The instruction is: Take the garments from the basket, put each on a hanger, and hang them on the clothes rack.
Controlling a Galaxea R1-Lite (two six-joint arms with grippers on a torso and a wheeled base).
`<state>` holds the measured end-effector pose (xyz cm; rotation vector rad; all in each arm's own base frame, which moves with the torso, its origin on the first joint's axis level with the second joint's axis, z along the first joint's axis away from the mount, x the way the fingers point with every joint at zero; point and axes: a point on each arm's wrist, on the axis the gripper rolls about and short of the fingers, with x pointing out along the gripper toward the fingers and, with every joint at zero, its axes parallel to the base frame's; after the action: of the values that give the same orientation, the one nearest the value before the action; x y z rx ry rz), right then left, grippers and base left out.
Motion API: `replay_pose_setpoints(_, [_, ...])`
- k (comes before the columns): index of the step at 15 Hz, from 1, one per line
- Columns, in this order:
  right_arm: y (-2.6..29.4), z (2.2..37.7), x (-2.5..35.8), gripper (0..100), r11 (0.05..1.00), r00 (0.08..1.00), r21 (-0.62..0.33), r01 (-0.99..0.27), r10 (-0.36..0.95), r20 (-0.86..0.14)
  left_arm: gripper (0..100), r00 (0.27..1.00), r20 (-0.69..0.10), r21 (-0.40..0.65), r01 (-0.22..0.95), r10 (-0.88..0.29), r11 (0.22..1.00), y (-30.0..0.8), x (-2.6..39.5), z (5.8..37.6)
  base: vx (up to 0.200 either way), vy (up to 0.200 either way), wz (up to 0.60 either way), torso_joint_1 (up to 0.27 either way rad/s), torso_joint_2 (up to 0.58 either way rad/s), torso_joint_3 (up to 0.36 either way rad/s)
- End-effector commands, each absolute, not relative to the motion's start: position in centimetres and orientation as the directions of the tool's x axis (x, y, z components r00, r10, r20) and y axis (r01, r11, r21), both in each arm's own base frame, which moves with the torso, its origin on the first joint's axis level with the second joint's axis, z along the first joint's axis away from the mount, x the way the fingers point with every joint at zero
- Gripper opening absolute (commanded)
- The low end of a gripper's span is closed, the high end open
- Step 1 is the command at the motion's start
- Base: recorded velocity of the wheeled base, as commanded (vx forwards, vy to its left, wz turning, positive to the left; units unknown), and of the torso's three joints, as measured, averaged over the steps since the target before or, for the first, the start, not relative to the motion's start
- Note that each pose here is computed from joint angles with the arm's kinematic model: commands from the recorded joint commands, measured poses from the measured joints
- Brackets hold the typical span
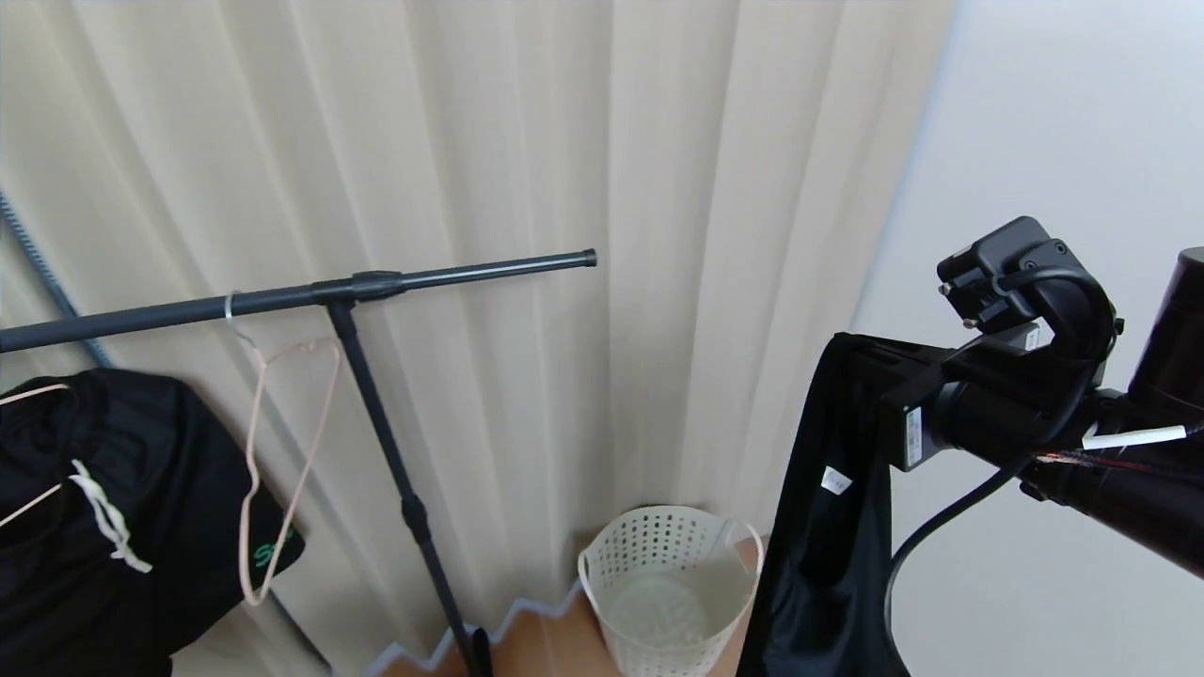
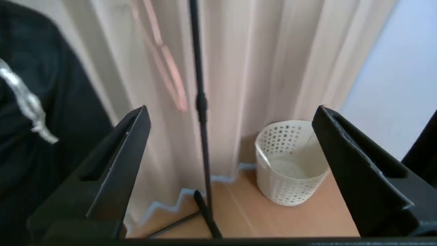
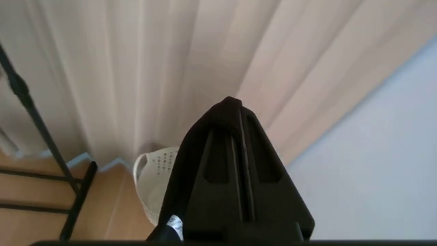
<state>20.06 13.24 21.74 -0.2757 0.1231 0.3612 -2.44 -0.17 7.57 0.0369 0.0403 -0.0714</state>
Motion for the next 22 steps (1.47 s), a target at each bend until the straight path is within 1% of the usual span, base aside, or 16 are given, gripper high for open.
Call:
replay_pose_setpoints(1, [13.22,21.71,20.04,0,0.899,0.928,-0.243,-0.365,0.331,-0.168,100,0.997,-0.041,0.035,0.072,-0.071,0.997,-0.17,-2.45,7.56,0.0,0.0,0.6,0.002,0.0,-0.002])
replay_pose_setpoints(3, [13.24,21.68,20.07,0,0.898,0.928,-0.245,-0.365,0.331,-0.17,100,0.997,-0.043,0.029,0.069,-0.067,0.997,-0.17,-2.44,7.57,0.0,0.0,0.6,0.002,0.0,0.0])
replay_pose_setpoints(4, [13.2,21.58,20.01,0,0.898,0.928,-0.246,-0.366,0.331,-0.172,100,0.997,-0.043,0.029,0.069,-0.067,0.997,-0.17,-2.44,7.57,0.0,0.0,0.0,0.0,0.0,0.0])
replay_pose_setpoints(16, [13.22,21.5,20.02,0,0.894,0.927,-0.254,-0.368,0.332,-0.175,100,0.997,-0.043,0.028,0.069,-0.067,0.997,-0.17,-2.44,7.57,0.0,0.2,0.0,0.002,0.0,0.004])
replay_pose_setpoints(17, [13.22,21.5,20.02,0,0.894,0.927,-0.254,-0.368,0.332,-0.175,100,0.997,-0.043,0.029,0.069,-0.067,0.997,-0.17,-2.44,7.57,-0.2,0.2,0.0,0.002,0.0,-0.007])
replay_pose_setpoints(22, [13.2,21.54,20.0,0,0.895,0.927,-0.252,-0.368,0.332,-0.174,100,0.997,-0.043,0.028,0.069,-0.067,0.997,-0.17,-2.44,7.57,-0.2,0.0,0.0,0.003,0.01,-0.001])
